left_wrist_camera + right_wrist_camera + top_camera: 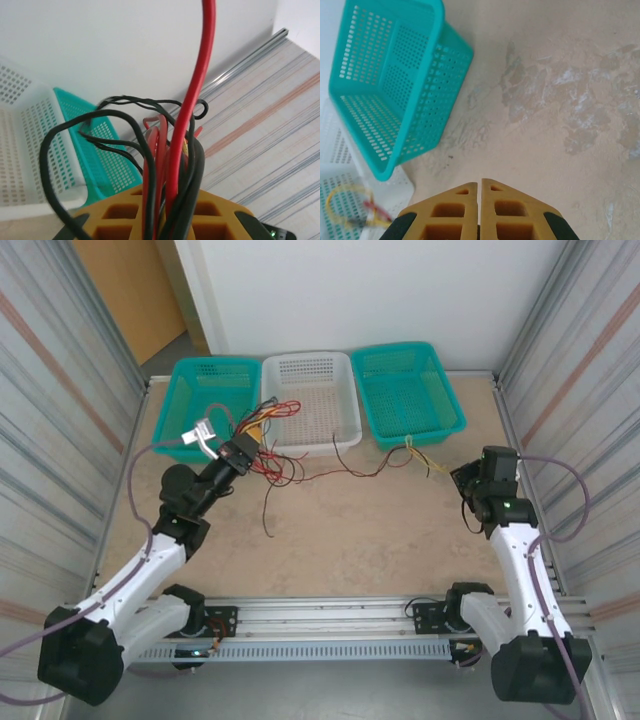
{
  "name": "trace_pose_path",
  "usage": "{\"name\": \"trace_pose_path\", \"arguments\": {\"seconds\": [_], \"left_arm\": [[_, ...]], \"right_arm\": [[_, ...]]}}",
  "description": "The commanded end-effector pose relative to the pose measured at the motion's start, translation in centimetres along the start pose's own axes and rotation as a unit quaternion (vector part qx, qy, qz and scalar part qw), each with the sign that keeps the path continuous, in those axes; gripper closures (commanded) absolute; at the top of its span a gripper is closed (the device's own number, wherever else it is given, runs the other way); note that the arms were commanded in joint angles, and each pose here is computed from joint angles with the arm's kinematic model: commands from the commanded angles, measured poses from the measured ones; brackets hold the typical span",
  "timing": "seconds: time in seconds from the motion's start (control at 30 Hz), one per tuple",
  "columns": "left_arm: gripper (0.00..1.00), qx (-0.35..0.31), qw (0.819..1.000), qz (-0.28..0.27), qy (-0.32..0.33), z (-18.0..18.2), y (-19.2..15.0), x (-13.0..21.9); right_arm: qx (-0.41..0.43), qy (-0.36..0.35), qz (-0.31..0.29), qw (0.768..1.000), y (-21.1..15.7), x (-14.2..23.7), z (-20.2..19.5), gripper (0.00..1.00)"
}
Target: Untangle the cables
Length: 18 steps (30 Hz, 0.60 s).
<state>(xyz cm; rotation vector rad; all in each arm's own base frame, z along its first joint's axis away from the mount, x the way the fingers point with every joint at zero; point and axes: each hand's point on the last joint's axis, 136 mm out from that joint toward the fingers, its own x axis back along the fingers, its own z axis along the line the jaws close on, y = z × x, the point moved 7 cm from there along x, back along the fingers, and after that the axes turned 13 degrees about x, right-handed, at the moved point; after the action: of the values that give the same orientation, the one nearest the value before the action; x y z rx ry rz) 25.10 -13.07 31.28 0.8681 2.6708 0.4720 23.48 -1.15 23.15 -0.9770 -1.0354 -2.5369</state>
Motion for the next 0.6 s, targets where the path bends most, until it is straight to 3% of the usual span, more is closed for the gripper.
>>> {"name": "trace_pose_path", "arguments": {"seconds": [0.0, 0.1, 0.23, 0.43, 0.57], "left_arm": [[1.0, -0.001, 0.999, 0.039, 0.024, 1.7, -1.2, 0.1], [1.0, -0.015, 0.997, 0.065, 0.04, 2.6, -2.0, 0.4], [1.0, -0.046, 0.989, 0.131, 0.049, 3.2, -3.7, 0.7], [1.0, -0.137, 0.95, 0.247, 0.13, 5.1, -8.6, 0.1], [1.0, -0.128, 0.936, 0.282, 0.165, 8.3, -11.4, -1.6]], "right_arm": [[0.038, 0.055, -0.017, 0.998, 1.5, 2.9, 2.4, 1.0], [0.064, 0.079, -0.014, 0.995, 2.0, 4.7, 3.6, 1.0], [0.119, 0.166, 0.017, 0.979, 1.5, 7.0, 6.1, 1.0], [0.189, 0.243, 0.047, 0.95, -0.9, 9.9, 8.9, 1.0], [0.206, 0.247, 0.049, 0.946, -1.6, 10.2, 9.6, 1.0]]}}
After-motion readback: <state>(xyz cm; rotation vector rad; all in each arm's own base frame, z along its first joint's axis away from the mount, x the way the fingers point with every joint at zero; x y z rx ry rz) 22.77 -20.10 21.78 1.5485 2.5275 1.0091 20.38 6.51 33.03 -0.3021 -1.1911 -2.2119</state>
